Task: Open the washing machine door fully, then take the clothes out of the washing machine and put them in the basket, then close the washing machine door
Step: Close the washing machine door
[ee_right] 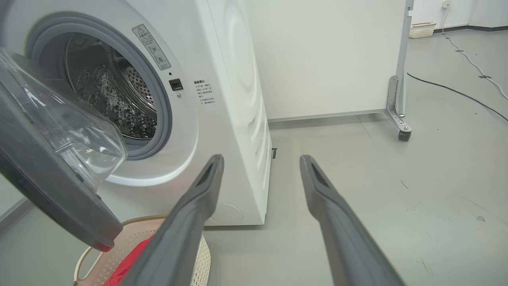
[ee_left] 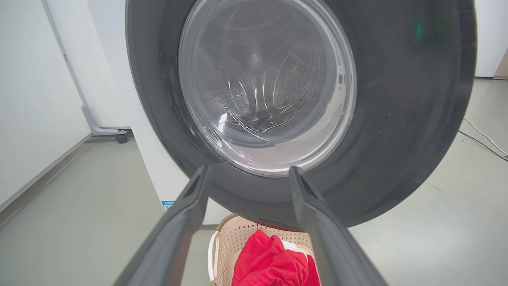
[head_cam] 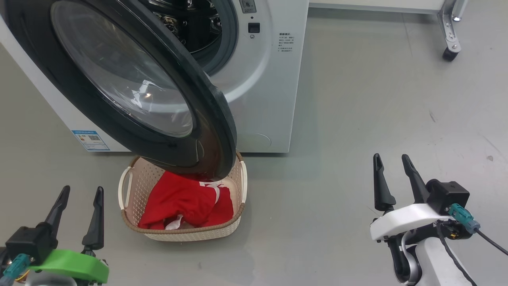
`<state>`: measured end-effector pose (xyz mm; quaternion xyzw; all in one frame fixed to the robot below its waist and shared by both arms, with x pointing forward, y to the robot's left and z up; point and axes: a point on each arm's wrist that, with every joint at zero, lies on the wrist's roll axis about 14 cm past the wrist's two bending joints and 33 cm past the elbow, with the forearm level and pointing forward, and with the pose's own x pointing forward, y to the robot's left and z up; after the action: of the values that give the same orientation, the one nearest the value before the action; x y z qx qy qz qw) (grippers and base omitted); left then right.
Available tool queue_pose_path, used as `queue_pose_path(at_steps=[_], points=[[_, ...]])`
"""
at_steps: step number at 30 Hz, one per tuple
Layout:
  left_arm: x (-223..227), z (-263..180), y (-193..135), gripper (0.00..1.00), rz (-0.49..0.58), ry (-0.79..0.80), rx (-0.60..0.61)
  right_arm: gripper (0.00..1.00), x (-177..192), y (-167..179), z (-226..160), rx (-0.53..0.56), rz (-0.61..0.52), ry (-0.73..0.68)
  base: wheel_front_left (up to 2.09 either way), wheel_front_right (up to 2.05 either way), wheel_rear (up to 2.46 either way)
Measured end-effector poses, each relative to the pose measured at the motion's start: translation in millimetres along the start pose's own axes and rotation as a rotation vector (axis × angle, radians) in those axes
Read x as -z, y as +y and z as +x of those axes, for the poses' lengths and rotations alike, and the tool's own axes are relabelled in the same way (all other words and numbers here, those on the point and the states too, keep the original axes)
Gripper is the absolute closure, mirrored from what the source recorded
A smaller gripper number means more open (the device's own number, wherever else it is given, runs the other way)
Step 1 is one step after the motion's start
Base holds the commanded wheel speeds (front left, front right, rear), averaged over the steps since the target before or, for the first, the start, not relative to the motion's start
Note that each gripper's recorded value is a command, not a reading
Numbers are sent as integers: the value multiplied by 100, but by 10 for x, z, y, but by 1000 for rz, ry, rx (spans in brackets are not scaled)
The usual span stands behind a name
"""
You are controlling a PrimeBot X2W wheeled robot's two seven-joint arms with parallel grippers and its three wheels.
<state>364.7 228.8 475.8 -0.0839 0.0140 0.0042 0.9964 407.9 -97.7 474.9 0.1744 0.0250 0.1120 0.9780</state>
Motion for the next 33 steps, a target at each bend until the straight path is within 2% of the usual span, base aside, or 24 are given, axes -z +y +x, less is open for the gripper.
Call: queue_pose_path(at_steps=[9, 26, 27, 28, 33], points=[[-31, 7, 30, 0, -7, -22, -44, 0, 53, -14, -35, 6, 2, 15, 0, 0, 0], [-28, 4, 24, 0, -15, -30, -57, 0, 53, -8, -38, 4, 2, 15, 0, 0, 0], [-26, 4, 24, 0, -14, -29, -58, 46, 53, -8, -38, 4, 2, 15, 0, 0, 0], [-26, 3, 24, 0, -14, -29, -58, 100, 53, -7, -38, 4, 2, 15, 0, 0, 0], [-20, 3, 7, 0, -8, -28, -52, 100, -139, 86, 10, -30, 5, -46, 0, 0, 0]])
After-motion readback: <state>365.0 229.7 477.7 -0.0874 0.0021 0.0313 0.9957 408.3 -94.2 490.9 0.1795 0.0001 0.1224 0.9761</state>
